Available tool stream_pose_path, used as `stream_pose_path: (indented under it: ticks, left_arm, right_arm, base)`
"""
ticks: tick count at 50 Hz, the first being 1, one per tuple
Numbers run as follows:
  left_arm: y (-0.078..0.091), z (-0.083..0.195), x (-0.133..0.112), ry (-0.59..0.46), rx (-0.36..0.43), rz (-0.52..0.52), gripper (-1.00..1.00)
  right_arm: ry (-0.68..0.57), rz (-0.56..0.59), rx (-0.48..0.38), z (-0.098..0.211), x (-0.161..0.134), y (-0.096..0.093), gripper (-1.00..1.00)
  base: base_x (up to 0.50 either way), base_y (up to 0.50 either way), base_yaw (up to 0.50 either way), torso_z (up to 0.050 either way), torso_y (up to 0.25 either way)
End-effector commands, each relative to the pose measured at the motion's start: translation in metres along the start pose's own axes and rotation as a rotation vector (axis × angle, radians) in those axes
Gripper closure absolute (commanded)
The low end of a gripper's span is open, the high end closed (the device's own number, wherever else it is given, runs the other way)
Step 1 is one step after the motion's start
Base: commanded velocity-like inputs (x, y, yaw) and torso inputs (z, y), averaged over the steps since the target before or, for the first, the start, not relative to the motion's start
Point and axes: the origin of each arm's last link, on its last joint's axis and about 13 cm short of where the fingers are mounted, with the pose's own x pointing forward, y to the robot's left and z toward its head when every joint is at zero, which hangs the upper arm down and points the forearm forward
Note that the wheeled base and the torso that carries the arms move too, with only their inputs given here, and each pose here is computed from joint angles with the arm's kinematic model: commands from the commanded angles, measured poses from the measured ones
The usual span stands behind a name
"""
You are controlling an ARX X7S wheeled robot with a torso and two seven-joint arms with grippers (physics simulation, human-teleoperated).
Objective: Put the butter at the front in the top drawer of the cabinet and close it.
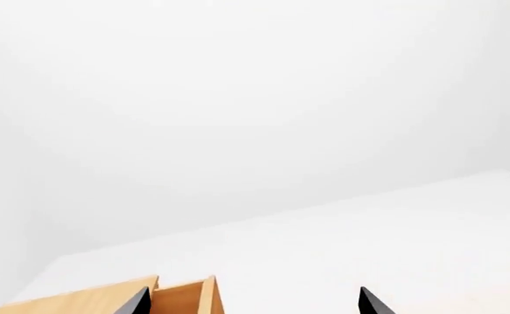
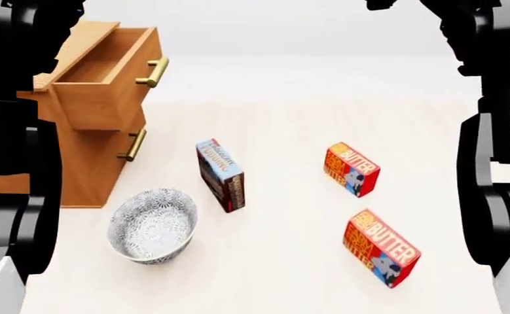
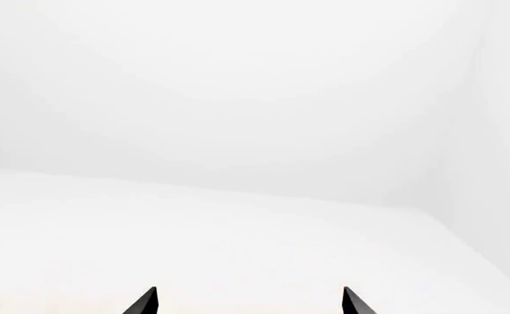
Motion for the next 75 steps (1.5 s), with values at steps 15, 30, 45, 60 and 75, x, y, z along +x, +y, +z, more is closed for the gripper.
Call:
stream_pose_path:
  ticks: [15, 30, 45, 60, 75]
  left_arm:
    - [0.000, 0.000, 0.000, 0.000, -0.001, -0.006, -1.00]
    - [0.000, 0.000, 0.000, 0.001, 0.002, -0.006, -1.00]
    - [0.000, 0.000, 0.000, 0.006, 0.008, -0.010, -1.00]
    - [0.000, 0.000, -0.001, 0.040, 0.004, 0.027, -1.00]
    - [0.023, -0.004, 0.003, 0.273, 0.074, 0.025, -1.00]
  right_arm:
    - [0.011, -0.001, 0.011, -0.003, 0.000, -0.002, -1.00]
    - [0.016, 0.004, 0.014, -0.004, 0.000, -0.001, -1.00]
    - [0.020, 0.006, 0.034, -0.006, -0.001, -0.002, -1.00]
    - [0.027, 0.014, 0.038, -0.009, 0.000, -0.001, -1.00]
    - [0.040, 0.015, 0.035, -0.012, -0.007, -0.007, -1.00]
  base:
    - [0.31, 0.00, 0.00, 0.000, 0.001]
    - [0.31, 0.00, 0.00, 0.000, 0.000]
    - [0.12, 0.00, 0.00, 0.000, 0.001]
    - [0.00, 0.00, 0.00, 0.000, 0.000]
    - [0.00, 0.00, 0.00, 0.000, 0.000]
